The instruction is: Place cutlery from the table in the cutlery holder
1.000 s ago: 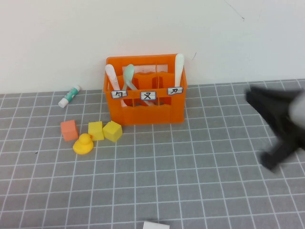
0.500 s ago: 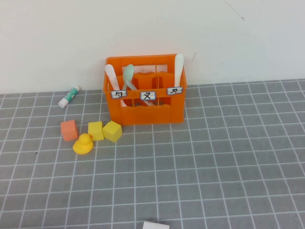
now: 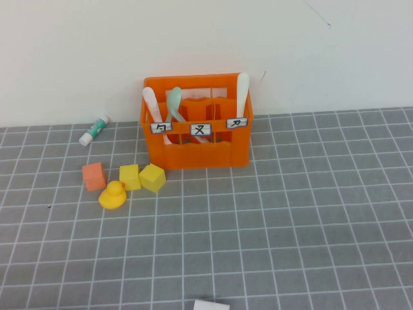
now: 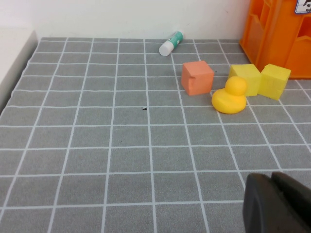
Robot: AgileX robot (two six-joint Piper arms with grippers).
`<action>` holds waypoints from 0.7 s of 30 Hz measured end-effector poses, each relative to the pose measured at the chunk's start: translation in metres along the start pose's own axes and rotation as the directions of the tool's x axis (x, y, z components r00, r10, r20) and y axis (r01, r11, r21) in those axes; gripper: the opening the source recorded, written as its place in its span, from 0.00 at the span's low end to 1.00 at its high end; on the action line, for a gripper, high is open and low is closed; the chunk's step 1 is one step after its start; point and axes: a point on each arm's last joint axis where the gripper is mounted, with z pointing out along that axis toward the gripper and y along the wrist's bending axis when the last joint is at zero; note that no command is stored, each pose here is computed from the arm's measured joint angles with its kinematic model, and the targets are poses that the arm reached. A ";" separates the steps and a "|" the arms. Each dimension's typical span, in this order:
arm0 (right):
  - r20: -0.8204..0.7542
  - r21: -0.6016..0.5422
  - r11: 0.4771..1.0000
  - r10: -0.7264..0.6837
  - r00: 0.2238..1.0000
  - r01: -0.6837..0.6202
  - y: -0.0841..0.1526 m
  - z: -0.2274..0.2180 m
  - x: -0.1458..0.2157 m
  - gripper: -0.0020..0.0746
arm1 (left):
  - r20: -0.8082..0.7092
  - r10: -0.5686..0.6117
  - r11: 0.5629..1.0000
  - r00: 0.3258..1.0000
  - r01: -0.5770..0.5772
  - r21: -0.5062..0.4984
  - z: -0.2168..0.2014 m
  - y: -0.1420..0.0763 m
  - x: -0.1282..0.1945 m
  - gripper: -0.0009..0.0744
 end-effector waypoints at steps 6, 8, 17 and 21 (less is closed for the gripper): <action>-0.050 -0.008 1.000 0.005 0.999 -0.005 0.002 0.001 0.006 0.02 | 0.000 0.000 1.000 1.000 0.000 0.000 0.000 0.000 0.000 0.01; -0.058 -0.015 1.000 0.005 0.998 -0.006 0.004 0.003 0.011 0.02 | 0.000 0.000 1.000 1.000 0.000 0.000 0.000 0.000 0.000 0.01; 0.017 0.011 0.971 0.237 0.971 -0.237 0.025 0.011 0.047 0.02 | 0.000 0.000 1.000 1.000 0.000 0.000 0.000 0.000 0.000 0.01; 0.069 0.129 0.938 0.315 0.947 -0.321 0.023 0.008 0.059 0.02 | 0.000 0.000 1.000 1.000 0.000 0.000 0.000 0.000 0.000 0.01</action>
